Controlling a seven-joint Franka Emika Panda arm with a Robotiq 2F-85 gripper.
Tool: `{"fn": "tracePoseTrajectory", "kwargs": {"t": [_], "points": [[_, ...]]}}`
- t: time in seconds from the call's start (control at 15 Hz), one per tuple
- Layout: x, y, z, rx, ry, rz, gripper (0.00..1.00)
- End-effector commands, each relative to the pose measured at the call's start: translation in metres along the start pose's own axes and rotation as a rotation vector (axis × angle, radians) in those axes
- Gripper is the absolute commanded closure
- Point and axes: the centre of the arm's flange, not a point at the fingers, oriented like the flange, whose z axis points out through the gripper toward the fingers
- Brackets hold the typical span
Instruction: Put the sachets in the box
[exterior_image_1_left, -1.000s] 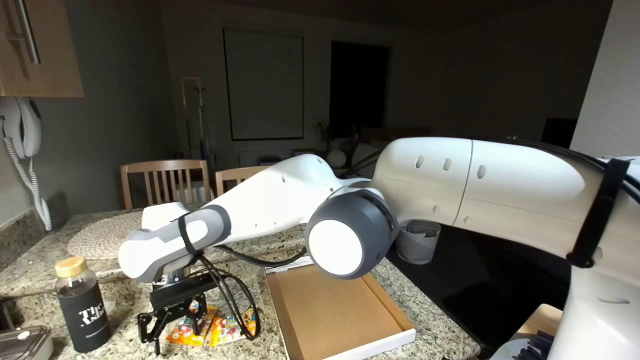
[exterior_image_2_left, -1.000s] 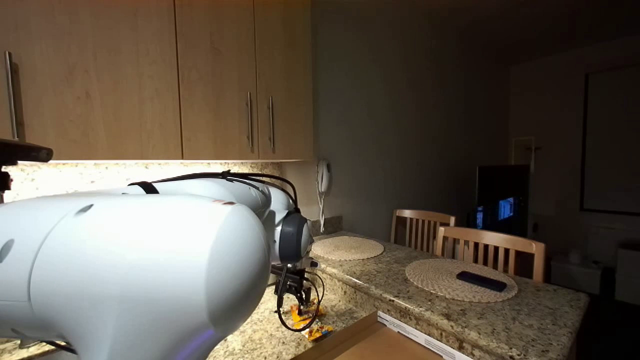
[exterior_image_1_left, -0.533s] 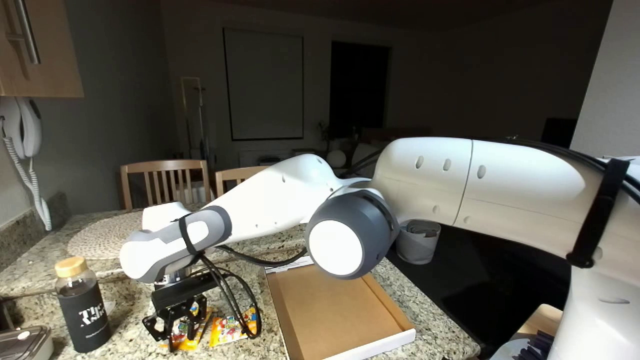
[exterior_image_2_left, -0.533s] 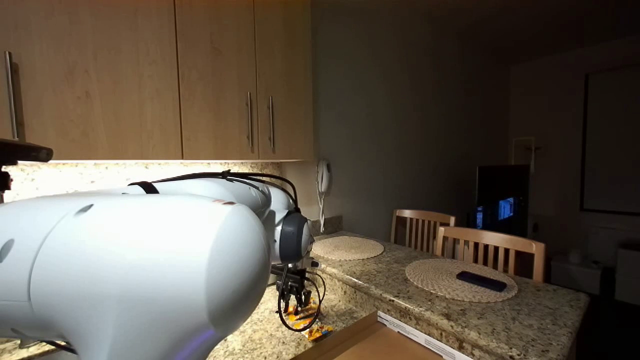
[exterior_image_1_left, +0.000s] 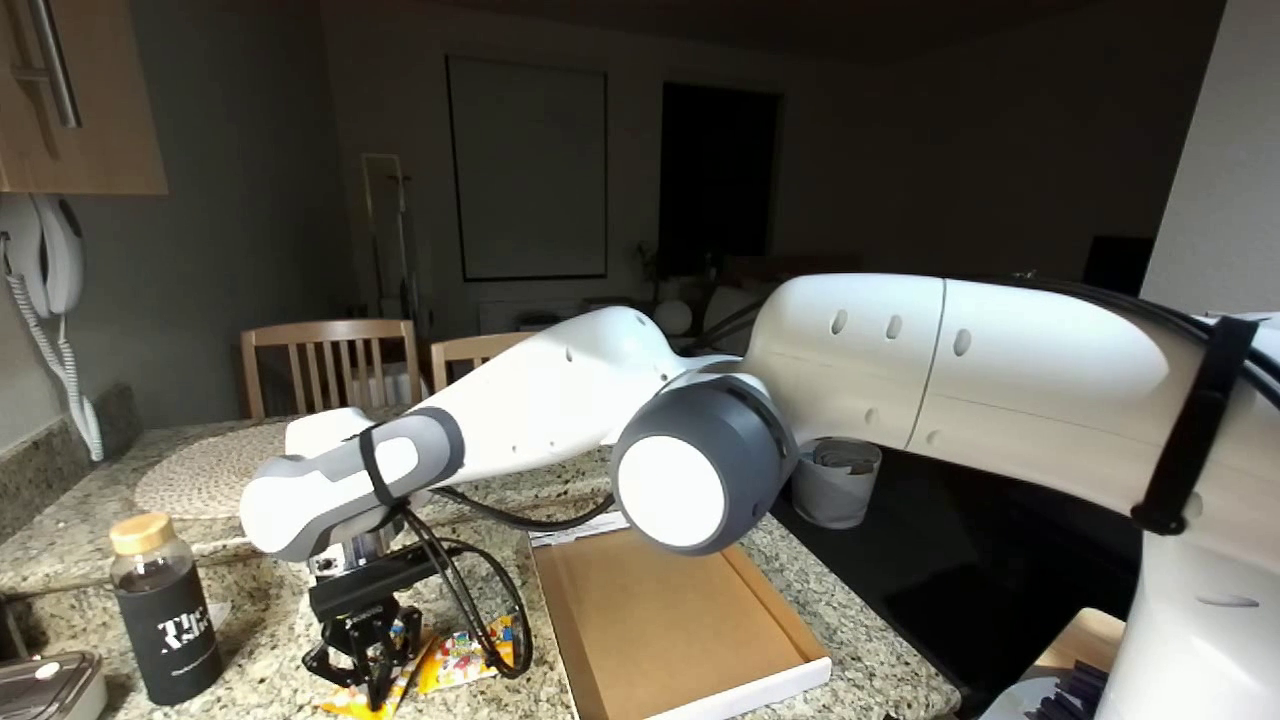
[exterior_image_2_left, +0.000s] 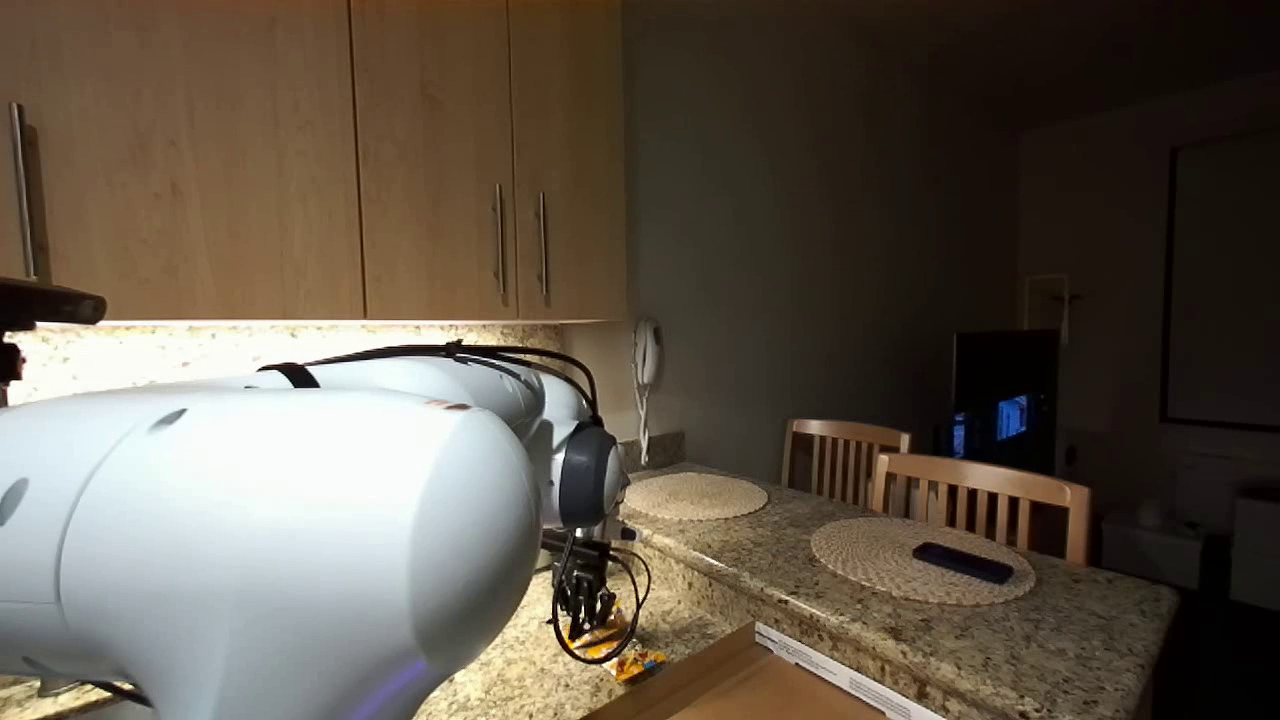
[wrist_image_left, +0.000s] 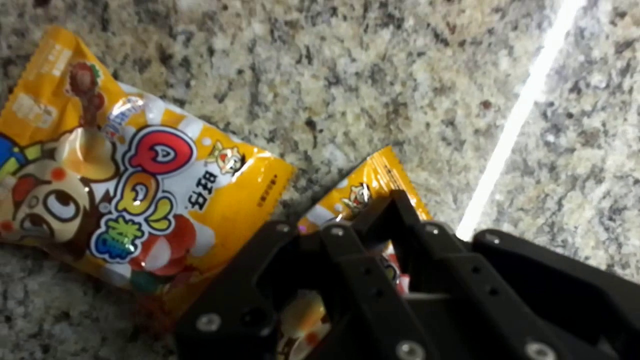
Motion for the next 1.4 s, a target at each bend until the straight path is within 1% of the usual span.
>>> {"fn": "tracePoseTrajectory", "kwargs": {"t": [0.0,0.07,0.13,0.2,0.33,0.53,0.73,0.87,0.93,1.0,1.13,1.33], "points": [[0.024,-0.010,0.004,0.019,-0.094,0.008,0.95],[0.019,-0.010,0.002,0.024,-0.107,0.001,0.95],[0.014,-0.010,0.000,0.036,-0.108,-0.003,0.80],[0.012,-0.011,-0.003,0.046,-0.095,0.000,0.69],[0.014,-0.010,-0.012,0.064,-0.066,0.015,0.58],[0.023,-0.001,-0.023,0.088,-0.047,0.048,0.38],[0.031,0.009,-0.025,0.116,-0.046,0.050,0.19],[0.035,0.007,-0.024,0.114,-0.013,0.063,0.06],[0.040,0.005,-0.023,0.105,0.002,0.072,0.02],[0.042,0.005,-0.022,0.102,0.011,0.080,0.00],[0.046,0.011,-0.020,0.097,0.014,0.122,0.00],[0.049,0.025,-0.020,0.109,0.003,0.198,0.00]]}}
